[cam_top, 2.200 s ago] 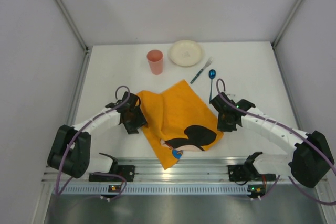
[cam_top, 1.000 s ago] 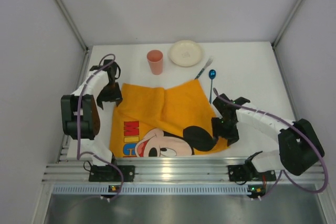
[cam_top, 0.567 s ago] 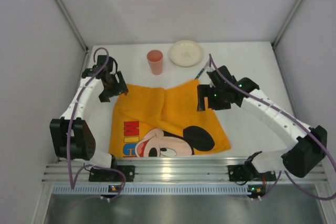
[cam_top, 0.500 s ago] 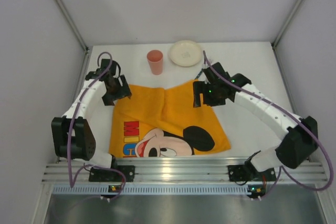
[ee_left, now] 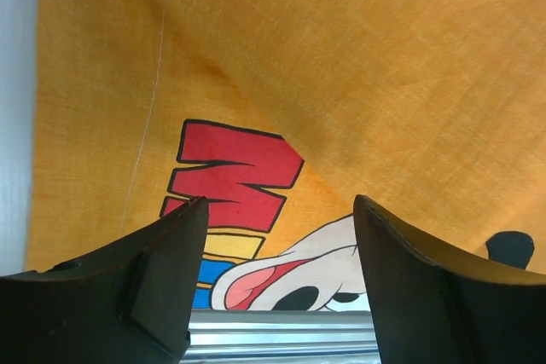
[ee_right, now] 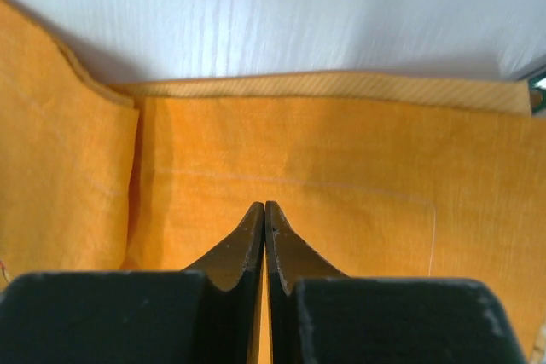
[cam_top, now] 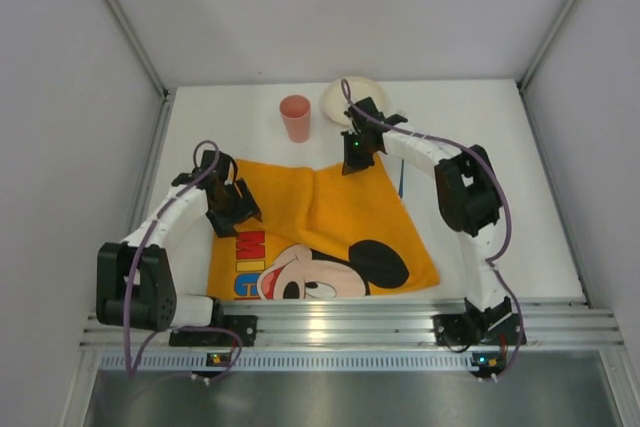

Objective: Set the dinner table for one person

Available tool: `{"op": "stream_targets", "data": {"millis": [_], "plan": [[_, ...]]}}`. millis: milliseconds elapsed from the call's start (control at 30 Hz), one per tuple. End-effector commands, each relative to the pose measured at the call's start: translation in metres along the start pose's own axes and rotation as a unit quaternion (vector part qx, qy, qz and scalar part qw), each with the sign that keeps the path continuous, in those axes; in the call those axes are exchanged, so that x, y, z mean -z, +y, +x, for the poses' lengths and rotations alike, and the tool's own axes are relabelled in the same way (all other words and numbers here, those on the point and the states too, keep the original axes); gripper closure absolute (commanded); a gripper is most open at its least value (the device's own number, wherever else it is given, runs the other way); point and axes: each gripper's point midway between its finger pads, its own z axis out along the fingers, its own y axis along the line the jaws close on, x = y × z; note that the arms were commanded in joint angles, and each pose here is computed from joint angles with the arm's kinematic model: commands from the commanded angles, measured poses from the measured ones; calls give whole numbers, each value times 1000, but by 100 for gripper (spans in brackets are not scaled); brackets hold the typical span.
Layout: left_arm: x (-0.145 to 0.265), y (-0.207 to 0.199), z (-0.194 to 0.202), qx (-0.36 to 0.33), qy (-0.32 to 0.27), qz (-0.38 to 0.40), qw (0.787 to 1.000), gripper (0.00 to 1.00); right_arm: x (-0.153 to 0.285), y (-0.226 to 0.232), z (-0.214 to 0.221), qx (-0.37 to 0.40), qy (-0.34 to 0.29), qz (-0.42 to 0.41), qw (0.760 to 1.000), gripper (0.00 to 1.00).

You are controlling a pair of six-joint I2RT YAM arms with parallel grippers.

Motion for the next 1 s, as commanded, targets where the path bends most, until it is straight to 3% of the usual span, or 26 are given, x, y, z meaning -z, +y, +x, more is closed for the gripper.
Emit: {"op": "stream_targets", "data": {"millis": [0,333,567,967], "plan": [[-14,-7,4,25,0,27,999,27,-10,-6,-21,-7,-14,-12,1000,100],[-62,20,12,32,37,-49,998,27,-26,-100,-3,-63,3,76,995,100],[-57,44,-1,30,30,-114,993,23,-14,-168,-3,-130,-2,120,984,100],[-11,115,-30,67,8,-214,975,21,-21,-145,-19,-125,-8,83,989,100]]}}
